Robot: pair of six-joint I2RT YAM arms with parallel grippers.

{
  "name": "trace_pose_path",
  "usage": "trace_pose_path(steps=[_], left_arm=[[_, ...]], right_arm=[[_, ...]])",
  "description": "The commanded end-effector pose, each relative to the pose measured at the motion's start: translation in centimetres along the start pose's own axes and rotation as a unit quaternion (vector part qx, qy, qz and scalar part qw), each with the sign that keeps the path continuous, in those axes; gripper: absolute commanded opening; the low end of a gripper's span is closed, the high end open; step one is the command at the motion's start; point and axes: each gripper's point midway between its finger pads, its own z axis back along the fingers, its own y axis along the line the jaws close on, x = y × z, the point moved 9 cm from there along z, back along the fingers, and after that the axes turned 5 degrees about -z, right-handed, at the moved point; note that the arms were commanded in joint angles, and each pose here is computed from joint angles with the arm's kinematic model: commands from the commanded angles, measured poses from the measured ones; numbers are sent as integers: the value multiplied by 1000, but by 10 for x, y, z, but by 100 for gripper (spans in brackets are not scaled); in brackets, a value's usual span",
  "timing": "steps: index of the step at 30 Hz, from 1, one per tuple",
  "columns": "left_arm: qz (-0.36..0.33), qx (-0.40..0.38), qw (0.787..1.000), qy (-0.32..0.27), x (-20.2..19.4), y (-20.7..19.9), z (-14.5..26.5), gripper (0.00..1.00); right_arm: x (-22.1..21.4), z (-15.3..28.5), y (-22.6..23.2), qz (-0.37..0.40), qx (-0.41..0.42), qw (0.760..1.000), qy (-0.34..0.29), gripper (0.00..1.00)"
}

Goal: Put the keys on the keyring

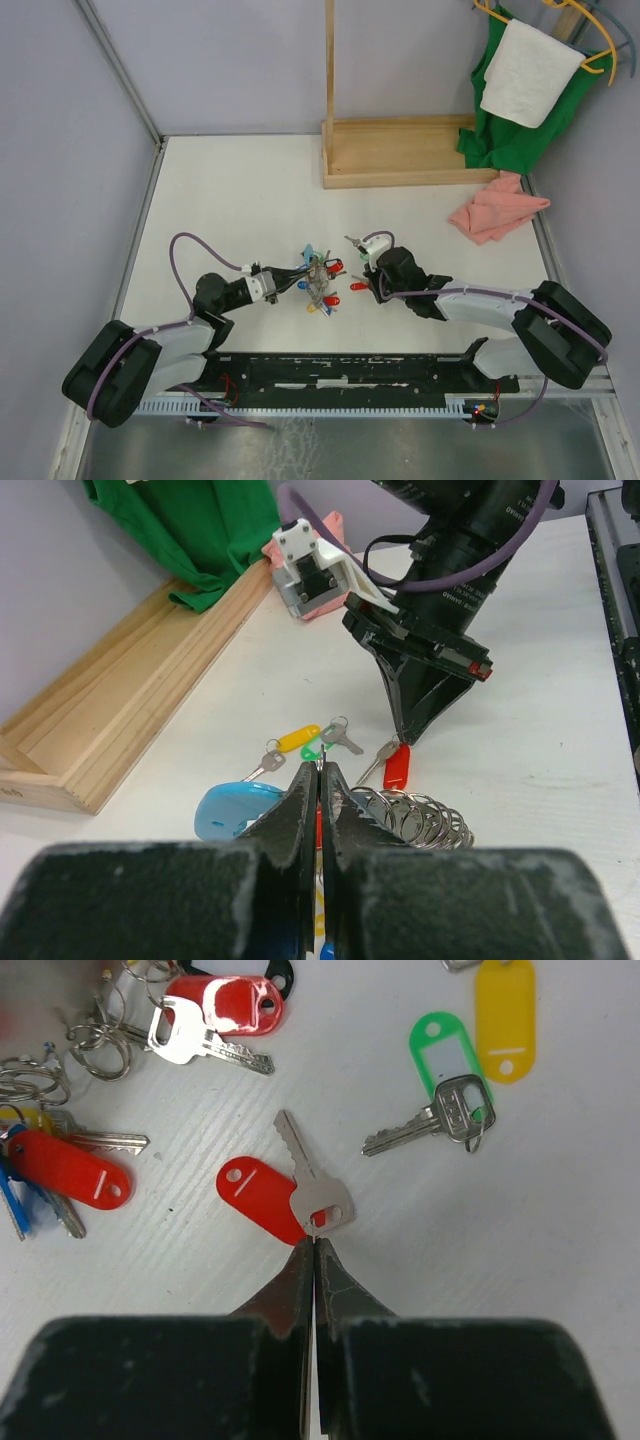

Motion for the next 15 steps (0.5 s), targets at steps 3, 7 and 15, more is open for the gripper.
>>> trace_pose_path(steps=[3, 7, 15], left_arm=[[-31, 16, 998, -43, 15, 12, -6, 3], [-34, 3, 998, -58, 18, 14, -7, 3], [-37, -25, 995, -90, 28, 19, -13, 3]], right_arm=[[41, 28, 6, 73, 33, 994, -76, 1], [63, 50, 11, 146, 72, 981, -104, 1], [101, 83, 34, 297, 203, 914, -187, 1]])
